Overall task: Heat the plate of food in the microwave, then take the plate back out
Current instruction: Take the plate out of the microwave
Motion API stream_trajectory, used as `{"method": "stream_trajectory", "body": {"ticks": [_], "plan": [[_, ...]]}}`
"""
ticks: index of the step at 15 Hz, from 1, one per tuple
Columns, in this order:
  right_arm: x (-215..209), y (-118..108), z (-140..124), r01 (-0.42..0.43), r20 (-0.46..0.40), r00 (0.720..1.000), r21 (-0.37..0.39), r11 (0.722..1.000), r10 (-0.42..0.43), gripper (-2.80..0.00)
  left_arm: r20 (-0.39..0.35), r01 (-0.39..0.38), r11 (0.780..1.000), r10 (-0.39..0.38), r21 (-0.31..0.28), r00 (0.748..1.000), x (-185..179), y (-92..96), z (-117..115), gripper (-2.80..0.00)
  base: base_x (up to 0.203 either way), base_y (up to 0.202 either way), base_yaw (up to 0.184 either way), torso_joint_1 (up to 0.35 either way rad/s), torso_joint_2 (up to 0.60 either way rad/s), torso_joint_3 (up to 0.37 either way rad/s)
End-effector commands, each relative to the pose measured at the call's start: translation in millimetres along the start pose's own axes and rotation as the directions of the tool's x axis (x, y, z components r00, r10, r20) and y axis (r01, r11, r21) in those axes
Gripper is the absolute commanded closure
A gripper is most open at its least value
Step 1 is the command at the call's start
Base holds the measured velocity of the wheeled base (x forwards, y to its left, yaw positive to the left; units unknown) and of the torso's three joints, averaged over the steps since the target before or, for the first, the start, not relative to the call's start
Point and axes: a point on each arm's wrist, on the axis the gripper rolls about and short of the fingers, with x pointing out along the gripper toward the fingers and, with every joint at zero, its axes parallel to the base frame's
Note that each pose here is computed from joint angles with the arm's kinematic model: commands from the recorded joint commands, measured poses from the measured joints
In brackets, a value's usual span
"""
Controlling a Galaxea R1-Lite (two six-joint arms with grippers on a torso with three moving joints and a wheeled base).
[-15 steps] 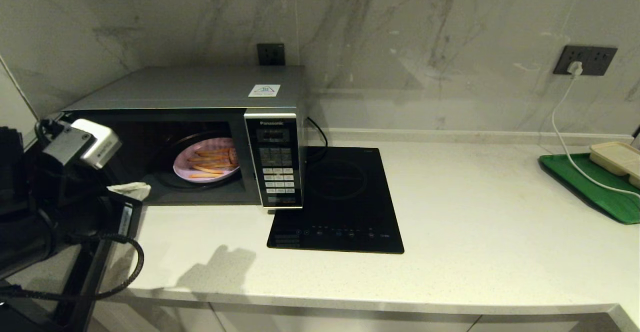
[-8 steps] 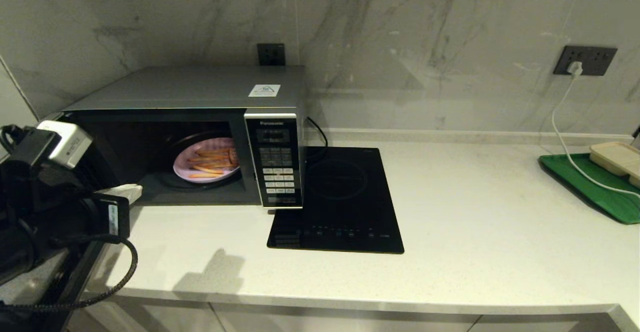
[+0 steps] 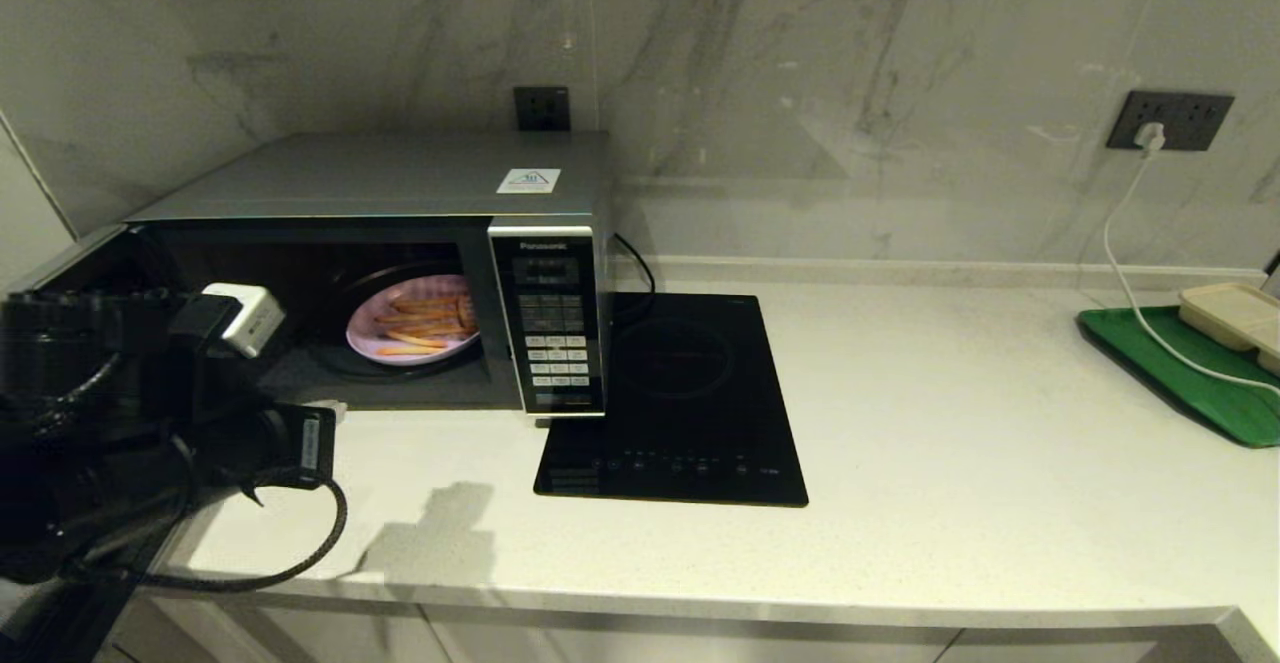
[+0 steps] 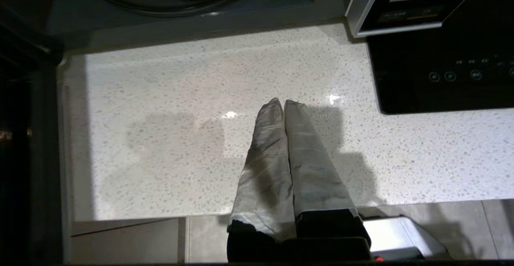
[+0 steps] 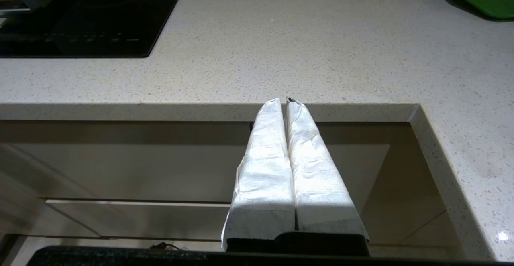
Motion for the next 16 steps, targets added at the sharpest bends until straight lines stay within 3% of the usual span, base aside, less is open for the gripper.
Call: {"method": "stream_trajectory", "body": {"ticks": [1,2,3,8,10,14,16], "plan": [[0,0,0,0.000,-0.004,1.000,0.001,1.000,0.000,0.00,-0.086,0.012,0.994,-0.003,0.106,0.996,31,-3.9,-6,0.00,0.000,0.000,0.000,0.000,0.00,0.000],[0,0,0,-0.001,-0.002,1.000,0.001,1.000,0.001,0.00,-0.101,0.019,0.982,0.000,0.186,0.995,37,-3.7,-8,-2.14,0.000,0.000,0.000,0.000,0.00,0.000],[0,0,0,0.000,-0.001,1.000,0.001,1.000,0.000,0.00,-0.105,0.026,0.967,0.001,0.255,0.994,41,-3.7,-7,-2.80,0.000,0.000,0.000,0.000,0.00,0.000],[0,0,0,-0.001,-0.001,1.000,0.001,1.000,0.001,0.00,-0.081,0.061,0.923,-0.033,0.379,0.996,53,-3.9,11,-2.80,0.000,0.000,0.000,0.000,0.00,0.000],[0,0,0,-0.001,-0.004,1.000,0.001,1.000,0.001,0.00,-0.106,0.077,0.890,-0.033,0.449,0.994,63,-3.0,9,-2.80,0.000,0.000,0.000,0.000,0.00,0.000],[0,0,0,-0.001,-0.003,1.000,0.001,1.000,0.001,0.00,-0.142,0.120,0.801,-0.043,0.587,0.989,78,9.0,10,-2.80,0.000,0.000,0.000,0.000,0.00,0.000],[0,0,0,-0.002,-0.001,1.000,0.001,1.000,0.002,0.00,-0.157,0.122,0.788,-0.033,0.603,0.987,90,16.4,22,-2.80,0.000,0.000,0.000,0.000,0.00,0.000]]}}
